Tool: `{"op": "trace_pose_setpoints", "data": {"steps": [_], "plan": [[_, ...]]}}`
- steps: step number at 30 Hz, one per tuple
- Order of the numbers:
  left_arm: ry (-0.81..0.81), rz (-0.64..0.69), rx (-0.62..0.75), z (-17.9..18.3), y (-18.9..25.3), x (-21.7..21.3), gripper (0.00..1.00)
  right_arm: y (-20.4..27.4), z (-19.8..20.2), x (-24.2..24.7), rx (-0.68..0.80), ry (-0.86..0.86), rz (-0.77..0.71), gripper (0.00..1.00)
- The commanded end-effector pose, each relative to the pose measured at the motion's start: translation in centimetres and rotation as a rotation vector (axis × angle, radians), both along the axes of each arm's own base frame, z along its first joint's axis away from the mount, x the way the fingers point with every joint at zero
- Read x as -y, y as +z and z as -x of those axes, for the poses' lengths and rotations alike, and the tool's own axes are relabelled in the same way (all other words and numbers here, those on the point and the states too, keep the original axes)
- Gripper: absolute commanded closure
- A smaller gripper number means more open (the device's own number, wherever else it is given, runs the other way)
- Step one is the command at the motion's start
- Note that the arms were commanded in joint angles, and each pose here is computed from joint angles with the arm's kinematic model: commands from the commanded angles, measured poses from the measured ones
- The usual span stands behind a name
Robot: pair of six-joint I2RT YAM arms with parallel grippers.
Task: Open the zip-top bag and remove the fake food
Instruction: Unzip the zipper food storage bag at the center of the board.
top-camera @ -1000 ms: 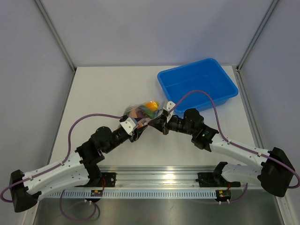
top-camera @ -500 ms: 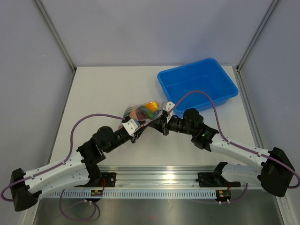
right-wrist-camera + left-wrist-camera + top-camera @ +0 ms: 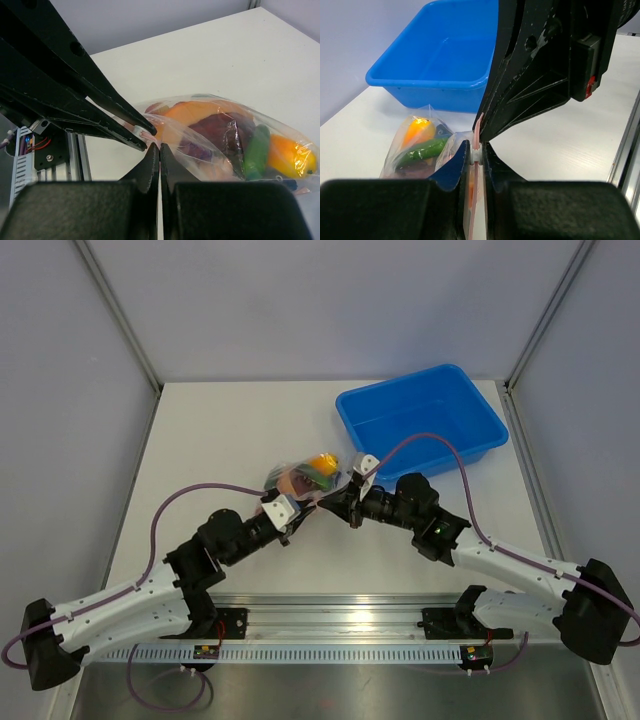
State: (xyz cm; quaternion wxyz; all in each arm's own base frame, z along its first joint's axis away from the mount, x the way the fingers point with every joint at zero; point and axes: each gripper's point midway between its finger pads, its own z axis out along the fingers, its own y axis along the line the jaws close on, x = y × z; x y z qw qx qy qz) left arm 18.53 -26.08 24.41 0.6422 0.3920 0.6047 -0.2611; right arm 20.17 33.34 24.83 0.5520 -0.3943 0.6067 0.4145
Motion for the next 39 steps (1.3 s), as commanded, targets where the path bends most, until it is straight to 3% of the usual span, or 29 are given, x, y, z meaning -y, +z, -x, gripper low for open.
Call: {"op": "trace_pose_setpoints", "data": {"steps": [1,26,39], "plan": [[-0.007,-0.003,0.019,-0.1,0.7,0.3,0.95,6.3,0.2,0.5,0.107,-0.035,-0.186,1.0],[0.168,-0.172,-0.187,-1.8,-4.7,-1.3,0.98,6.7,-4.9,5.3,0.091,-0.437,-0.274,1.0],[0.247,-0.14,-0.343,-0.6,-8.2,-3.3,0.98,6.6,-6.1,6.5,0.086,-0.533,-0.287,1.0]]}}
